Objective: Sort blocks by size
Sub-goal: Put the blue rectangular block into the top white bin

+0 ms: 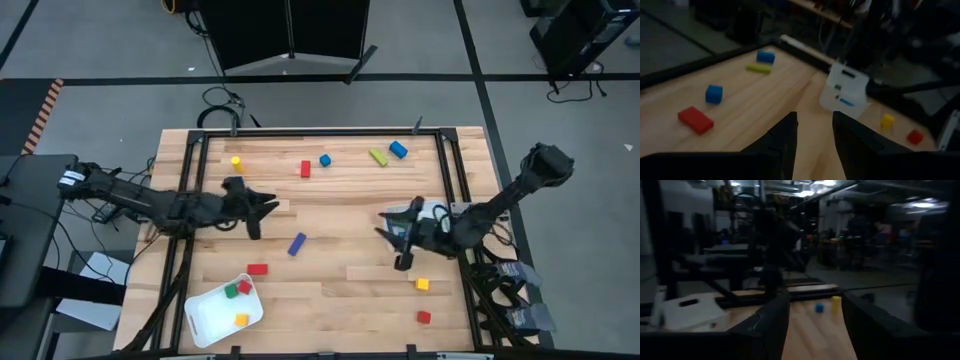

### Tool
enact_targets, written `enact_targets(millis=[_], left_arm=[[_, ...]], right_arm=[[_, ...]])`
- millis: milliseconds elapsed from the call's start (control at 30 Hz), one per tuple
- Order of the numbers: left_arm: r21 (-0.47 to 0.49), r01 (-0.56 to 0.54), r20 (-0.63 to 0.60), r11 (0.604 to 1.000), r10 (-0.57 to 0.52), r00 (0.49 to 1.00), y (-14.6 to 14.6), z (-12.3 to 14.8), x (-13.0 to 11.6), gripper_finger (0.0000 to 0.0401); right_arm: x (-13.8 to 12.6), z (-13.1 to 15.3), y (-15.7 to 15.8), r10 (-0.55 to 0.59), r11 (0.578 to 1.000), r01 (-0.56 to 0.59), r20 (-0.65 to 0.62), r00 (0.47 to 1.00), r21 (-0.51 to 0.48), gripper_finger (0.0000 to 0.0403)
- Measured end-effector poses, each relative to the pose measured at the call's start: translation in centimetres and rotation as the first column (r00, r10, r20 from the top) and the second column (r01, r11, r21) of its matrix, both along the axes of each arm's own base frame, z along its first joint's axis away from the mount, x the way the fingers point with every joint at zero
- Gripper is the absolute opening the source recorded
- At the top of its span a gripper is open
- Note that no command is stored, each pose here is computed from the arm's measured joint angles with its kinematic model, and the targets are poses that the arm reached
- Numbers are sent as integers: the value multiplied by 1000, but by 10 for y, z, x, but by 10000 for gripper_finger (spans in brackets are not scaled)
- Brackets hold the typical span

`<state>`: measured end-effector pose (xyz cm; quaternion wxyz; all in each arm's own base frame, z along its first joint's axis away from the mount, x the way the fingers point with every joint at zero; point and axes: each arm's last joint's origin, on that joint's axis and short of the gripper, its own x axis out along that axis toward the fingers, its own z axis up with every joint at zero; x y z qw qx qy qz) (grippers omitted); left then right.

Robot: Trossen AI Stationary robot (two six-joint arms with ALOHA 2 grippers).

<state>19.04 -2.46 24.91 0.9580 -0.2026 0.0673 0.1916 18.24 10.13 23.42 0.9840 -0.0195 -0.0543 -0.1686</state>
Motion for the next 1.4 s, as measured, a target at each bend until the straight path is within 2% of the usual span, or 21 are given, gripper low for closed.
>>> enact_targets(millis=[133, 400, 533, 667, 800, 967, 1133, 1400], left_arm=[[-25, -6, -51, 1000, 5, 999, 10, -3, 18, 133], [-30, -47, -170, 998, 41, 985, 35, -15, 51, 133], [-66, -65, -306, 996, 41, 951, 52, -26, 66, 133], [-85, -34, -413, 996, -4, 911, 57, -37, 82, 133], [-48, 29, -466, 998, -48, 883, 50, -40, 96, 133], [-11, 127, -427, 992, -120, 896, 25, -37, 102, 133], [22, 115, -395, 993, -98, 914, 6, -34, 103, 133], [20, 95, -437, 995, -77, 896, 0, -50, 108, 133]], right_arm=[[-12, 4, -1, -35, 999, 35, 0, 999, -26, 187], [-16, 4, -1, -88, 991, 84, -39, 995, -104, 180], [-16, 4, -1, -100, 988, 93, -46, 994, -123, 176], [-16, 4, -1, -102, 986, 94, -51, 994, -136, 173], [-17, 5, -2, -124, 980, 112, -62, 990, -166, 174], [-19, 8, -4, -133, 981, 124, -50, 990, -153, 171], [-20, 11, -8, -145, 979, 138, -40, 989, -148, 166], [-17, 15, -18, -168, 975, 163, -21, 986, -153, 164]])
